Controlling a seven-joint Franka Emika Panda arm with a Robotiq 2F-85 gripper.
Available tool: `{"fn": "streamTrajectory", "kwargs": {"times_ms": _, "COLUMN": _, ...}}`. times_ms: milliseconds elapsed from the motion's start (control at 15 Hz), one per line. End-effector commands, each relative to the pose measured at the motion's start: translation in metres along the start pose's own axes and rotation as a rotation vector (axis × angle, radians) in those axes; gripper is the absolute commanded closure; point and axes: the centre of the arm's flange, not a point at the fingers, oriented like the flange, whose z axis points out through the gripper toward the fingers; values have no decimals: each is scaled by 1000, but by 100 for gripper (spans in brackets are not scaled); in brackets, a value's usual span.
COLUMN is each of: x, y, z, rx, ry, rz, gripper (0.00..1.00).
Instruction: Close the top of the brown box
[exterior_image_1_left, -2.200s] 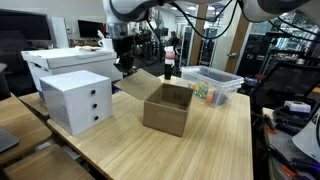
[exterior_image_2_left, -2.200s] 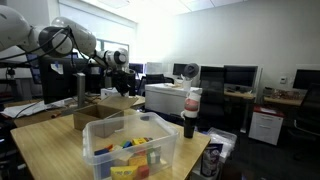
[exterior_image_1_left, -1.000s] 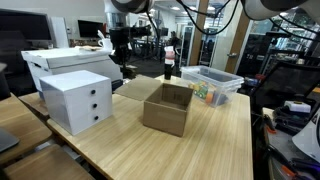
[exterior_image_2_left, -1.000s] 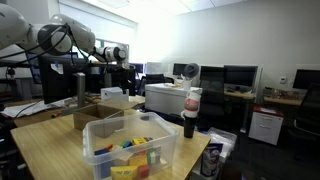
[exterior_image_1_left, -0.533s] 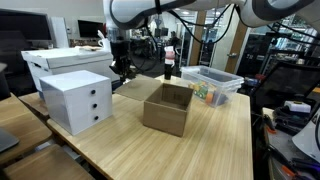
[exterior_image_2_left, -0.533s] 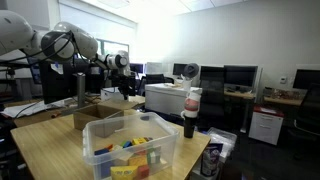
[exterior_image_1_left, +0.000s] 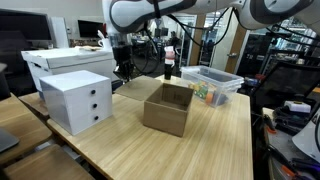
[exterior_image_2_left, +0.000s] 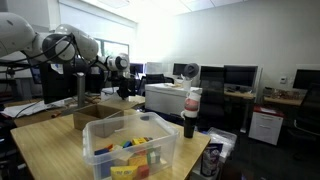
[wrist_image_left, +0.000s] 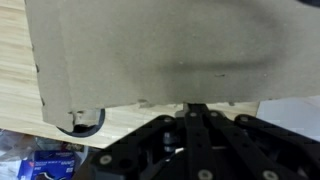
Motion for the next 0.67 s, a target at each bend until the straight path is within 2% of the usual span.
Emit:
{"fn": "streamTrajectory", "kwargs": {"times_ms": 0, "x": -6, "y": -1, "z": -19, "rx": 5, "ry": -95, "rz": -3, "gripper": 97}}
{"fn": "streamTrajectory", "kwargs": {"times_ms": 400, "x": -30, "y": -8, "z": -48, "rx": -11, "ry": -206, "rz": 1, "gripper": 98}}
{"fn": "streamTrajectory", "kwargs": {"times_ms": 600, "x": -37, "y": -9, "z": -57, "rx": -14, "ry": -223, "rz": 2, "gripper": 97}}
